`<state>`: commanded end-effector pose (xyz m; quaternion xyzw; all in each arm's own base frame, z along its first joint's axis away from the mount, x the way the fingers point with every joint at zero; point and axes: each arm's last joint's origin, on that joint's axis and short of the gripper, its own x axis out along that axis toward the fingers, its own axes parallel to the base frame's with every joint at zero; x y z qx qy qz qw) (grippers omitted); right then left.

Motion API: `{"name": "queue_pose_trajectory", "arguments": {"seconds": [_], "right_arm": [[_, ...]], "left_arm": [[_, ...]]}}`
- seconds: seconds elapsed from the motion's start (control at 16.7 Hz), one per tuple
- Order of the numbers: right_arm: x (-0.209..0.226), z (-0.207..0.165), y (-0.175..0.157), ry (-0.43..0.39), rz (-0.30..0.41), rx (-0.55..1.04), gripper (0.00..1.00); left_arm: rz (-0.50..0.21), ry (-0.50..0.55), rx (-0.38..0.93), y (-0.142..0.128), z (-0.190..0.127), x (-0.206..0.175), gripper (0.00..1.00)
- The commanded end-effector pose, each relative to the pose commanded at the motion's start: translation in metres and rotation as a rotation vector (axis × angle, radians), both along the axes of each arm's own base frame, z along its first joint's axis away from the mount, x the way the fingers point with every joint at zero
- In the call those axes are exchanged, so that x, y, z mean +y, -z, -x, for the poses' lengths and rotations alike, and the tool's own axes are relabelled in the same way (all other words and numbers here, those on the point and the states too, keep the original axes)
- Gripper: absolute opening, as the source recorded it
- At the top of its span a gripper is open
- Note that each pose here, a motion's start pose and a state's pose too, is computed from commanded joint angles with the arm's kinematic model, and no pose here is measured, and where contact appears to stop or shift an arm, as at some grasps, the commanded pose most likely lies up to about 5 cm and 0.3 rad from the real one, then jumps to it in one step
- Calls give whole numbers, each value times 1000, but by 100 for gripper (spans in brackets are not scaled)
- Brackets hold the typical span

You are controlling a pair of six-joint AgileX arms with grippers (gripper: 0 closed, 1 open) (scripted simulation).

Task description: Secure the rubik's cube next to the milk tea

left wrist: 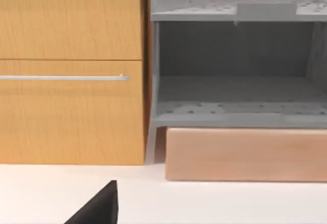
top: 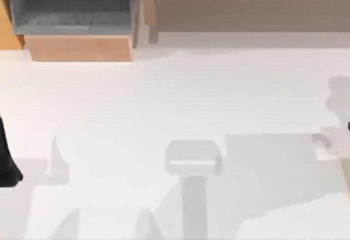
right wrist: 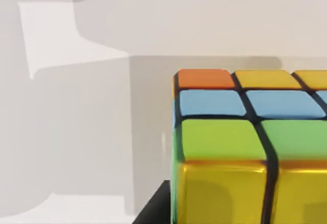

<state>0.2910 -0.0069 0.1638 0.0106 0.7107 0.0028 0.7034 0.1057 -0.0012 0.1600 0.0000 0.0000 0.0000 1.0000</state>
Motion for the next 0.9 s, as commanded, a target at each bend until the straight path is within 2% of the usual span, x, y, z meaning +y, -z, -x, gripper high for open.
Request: {"name": "queue_pose_trajectory", "arguments": {"seconds": [0.66, 0.9], "right_arm": [[0, 0, 0, 0, 0, 0, 98], [0, 0, 0, 0, 0, 0, 100]], "left_arm": [[0, 0, 0, 0, 0, 0, 100], [0, 0, 0, 0, 0, 0, 100]]}}
